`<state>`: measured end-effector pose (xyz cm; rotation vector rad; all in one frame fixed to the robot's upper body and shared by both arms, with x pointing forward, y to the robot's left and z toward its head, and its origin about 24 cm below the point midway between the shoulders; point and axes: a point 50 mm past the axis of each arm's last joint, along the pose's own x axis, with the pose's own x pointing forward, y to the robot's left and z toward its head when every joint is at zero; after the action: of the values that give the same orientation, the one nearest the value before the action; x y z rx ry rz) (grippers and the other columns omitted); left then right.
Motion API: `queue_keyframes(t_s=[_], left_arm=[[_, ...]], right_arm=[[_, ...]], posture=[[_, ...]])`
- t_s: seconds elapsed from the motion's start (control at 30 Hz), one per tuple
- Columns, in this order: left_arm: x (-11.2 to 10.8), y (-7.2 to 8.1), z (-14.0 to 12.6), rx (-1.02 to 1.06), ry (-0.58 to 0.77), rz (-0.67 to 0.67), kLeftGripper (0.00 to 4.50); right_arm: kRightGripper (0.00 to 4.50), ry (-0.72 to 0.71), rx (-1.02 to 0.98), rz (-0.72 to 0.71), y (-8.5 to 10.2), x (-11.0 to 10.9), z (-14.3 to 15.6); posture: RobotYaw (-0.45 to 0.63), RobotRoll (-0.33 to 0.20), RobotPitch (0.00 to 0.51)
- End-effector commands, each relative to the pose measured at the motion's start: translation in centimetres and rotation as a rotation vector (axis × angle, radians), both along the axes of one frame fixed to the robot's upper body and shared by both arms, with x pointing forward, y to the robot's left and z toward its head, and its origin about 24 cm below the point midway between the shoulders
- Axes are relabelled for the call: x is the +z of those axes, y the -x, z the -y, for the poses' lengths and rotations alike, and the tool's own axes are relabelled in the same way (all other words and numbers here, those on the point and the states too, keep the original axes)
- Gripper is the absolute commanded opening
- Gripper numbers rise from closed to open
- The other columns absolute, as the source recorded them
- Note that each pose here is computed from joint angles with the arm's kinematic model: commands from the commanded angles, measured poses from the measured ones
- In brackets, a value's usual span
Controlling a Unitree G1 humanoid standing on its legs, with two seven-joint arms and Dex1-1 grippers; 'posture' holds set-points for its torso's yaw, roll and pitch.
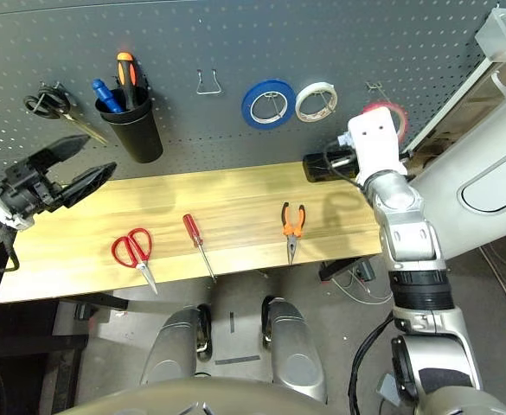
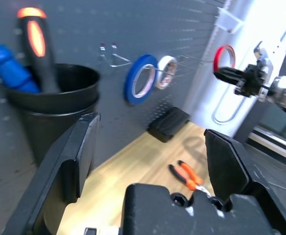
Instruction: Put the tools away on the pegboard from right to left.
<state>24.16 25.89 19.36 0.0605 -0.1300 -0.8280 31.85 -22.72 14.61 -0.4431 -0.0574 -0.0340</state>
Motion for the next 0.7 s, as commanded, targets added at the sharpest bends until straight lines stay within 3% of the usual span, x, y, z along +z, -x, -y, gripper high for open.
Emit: queue_keyframes(t_s=[0.03, 0.43, 0.67, 0.7], left_arm=[[0.5, 0.0, 1.0, -0.048, -0.006, -0.012, 4.5], [0.1, -0.5, 2.3, -0.09, -0.002, -0.025, 4.5], [-0.3, -0.5, 2.7, -0.108, 0.01, -0.032, 4.5], [-0.3, -0.5, 2.8, -0.111, 0.012, -0.033, 4.5]], right_arm=[[0.04, 0.018, -0.039, 0.038, -0.3, 0.5, 1.0], [0.04, -0.044, 0.072, -0.15, -3.8, -0.7, 3.0], [0.04, 0.01, 0.061, -0.227, -6.0, -1.2, 3.9], [0.31, 0.021, 0.058, -0.232, -6.3, -1.2, 3.8]], posture=[[0.0, 0.0, 0.08], [0.02, 0.0, 0.086], [0.02, 0.0, 0.089], [0.02, 0.0, 0.092]])
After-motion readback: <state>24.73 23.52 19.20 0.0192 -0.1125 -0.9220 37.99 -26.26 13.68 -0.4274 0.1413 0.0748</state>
